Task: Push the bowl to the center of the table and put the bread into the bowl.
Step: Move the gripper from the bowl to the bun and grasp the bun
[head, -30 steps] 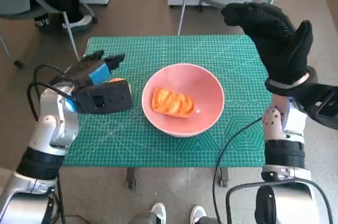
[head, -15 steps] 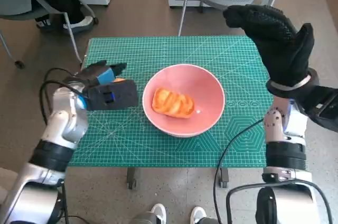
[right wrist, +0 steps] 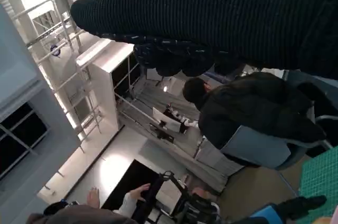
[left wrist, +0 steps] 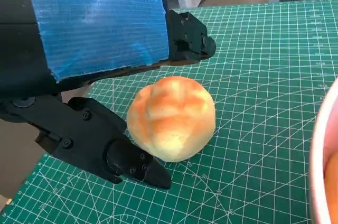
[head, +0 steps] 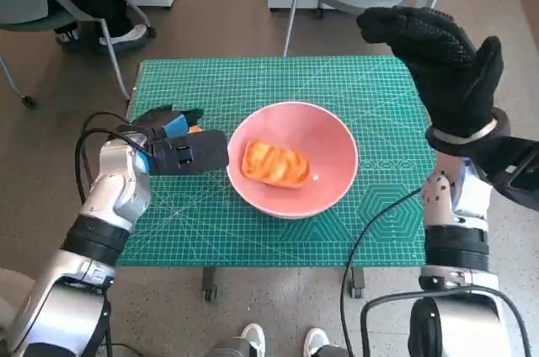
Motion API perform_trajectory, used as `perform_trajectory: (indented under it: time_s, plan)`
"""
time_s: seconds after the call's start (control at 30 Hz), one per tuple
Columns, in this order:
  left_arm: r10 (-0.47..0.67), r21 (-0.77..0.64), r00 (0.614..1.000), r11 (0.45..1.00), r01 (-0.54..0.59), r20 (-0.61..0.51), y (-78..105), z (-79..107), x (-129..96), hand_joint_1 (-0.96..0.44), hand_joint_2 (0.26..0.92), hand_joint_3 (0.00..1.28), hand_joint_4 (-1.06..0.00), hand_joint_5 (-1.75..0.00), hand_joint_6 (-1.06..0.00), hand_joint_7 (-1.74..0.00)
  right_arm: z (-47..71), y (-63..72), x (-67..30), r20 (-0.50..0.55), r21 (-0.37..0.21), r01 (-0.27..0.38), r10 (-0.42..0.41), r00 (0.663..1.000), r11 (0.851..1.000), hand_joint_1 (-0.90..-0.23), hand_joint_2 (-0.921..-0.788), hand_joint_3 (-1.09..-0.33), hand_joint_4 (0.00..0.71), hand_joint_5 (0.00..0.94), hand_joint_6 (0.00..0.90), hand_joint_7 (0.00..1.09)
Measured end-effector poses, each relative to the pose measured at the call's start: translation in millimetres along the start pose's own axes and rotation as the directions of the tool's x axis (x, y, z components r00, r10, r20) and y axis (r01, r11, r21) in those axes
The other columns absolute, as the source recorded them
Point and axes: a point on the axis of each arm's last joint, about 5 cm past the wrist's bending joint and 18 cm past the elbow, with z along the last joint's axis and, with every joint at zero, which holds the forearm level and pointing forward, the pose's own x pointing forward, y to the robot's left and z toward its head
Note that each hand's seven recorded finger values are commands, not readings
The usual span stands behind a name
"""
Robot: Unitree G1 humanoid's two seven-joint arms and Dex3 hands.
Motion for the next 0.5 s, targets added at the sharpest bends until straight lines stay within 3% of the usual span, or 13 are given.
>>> perform_trajectory:
  time_s: [0.3, 0.4, 0.47, 0.5]
  plan:
    - [-0.026, 0.002, 0.999, 1.000, 0.026, -0.027, -15.3, 3.8, 10.5, -0.26, 0.794, 0.00, -0.13, -0.02, -0.28, -0.02, 3.6, -1.6, 1.3, 0.009, -0.010, -0.008, 0.008, 1.000, 1.000, -0.703, -0.921, -0.814, 0.311, 0.000, 0.405, 0.00]
    - [-0.022, 0.006, 0.999, 1.000, 0.022, -0.027, -19.9, 3.2, 12.9, -0.19, 0.810, 0.00, -0.23, -0.02, -0.35, -0.03, 4.9, -2.1, 1.4, 0.011, -0.012, -0.011, 0.011, 1.000, 1.000, -0.709, -0.921, -0.814, 0.311, 0.000, 0.405, 0.00]
    - [-0.011, 0.009, 1.000, 1.000, 0.011, -0.023, -21.5, 3.3, 14.3, -0.11, 0.841, 0.01, -0.38, -0.04, -0.45, -0.04, 6.0, -2.6, 0.9, 0.010, -0.015, -0.013, 0.013, 1.000, 1.000, -0.713, -0.921, -0.814, 0.311, 0.000, 0.405, 0.00]
    - [0.000, 0.011, 1.000, 1.000, 0.000, -0.020, -22.3, 3.4, 15.0, -0.10, 0.846, 0.01, -0.41, -0.04, -0.46, -0.03, 6.5, -2.8, 0.5, 0.010, -0.016, -0.014, 0.014, 1.000, 1.000, -0.714, -0.921, -0.814, 0.310, 0.000, 0.405, 0.00]
